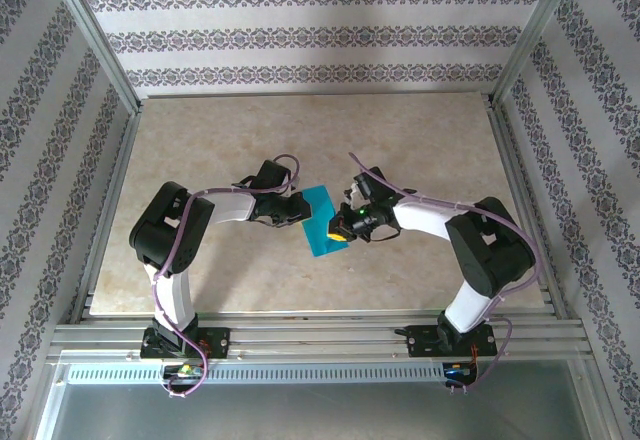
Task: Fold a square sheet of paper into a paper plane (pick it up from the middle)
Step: Fold the triangle a second time at the center of the table.
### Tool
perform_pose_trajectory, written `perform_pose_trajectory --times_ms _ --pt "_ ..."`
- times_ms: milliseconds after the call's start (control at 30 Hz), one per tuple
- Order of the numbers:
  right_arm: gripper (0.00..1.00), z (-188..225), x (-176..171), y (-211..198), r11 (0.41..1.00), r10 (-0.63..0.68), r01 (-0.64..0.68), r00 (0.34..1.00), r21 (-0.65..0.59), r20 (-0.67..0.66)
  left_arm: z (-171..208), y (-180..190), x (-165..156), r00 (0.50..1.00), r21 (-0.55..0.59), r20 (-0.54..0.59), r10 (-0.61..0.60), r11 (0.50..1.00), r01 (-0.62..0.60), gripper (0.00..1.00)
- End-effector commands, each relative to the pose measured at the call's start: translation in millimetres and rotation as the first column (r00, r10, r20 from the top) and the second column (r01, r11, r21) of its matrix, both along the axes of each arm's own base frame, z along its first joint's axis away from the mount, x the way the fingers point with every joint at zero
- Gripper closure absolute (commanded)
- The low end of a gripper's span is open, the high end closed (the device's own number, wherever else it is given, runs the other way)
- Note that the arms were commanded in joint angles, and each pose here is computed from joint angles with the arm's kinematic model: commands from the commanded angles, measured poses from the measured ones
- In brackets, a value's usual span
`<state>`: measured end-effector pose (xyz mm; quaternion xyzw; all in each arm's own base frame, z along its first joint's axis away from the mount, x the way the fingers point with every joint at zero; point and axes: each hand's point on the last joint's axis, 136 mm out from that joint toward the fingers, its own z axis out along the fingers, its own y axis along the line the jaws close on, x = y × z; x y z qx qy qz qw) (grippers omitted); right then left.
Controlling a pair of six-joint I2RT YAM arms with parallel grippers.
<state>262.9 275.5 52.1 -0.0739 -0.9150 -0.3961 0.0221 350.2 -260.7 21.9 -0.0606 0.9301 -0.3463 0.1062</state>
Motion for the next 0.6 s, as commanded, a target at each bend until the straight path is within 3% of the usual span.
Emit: perform_pose_trajectory --times_ms 0,567 --pt "0.96 6 11 15 0.999 0.005 -0.006 1.0 0.04 0.027 -17 10 -6 1.0 0.037 -0.027 -0.011 0.999 0.012 0.89" --pt "0.96 -8 37 34 0.999 -0.046 0.044 0.996 0.028 0.071 -25 11 -11 0.997 0.06 -0.048 -0.063 0.996 0.066 0.91"
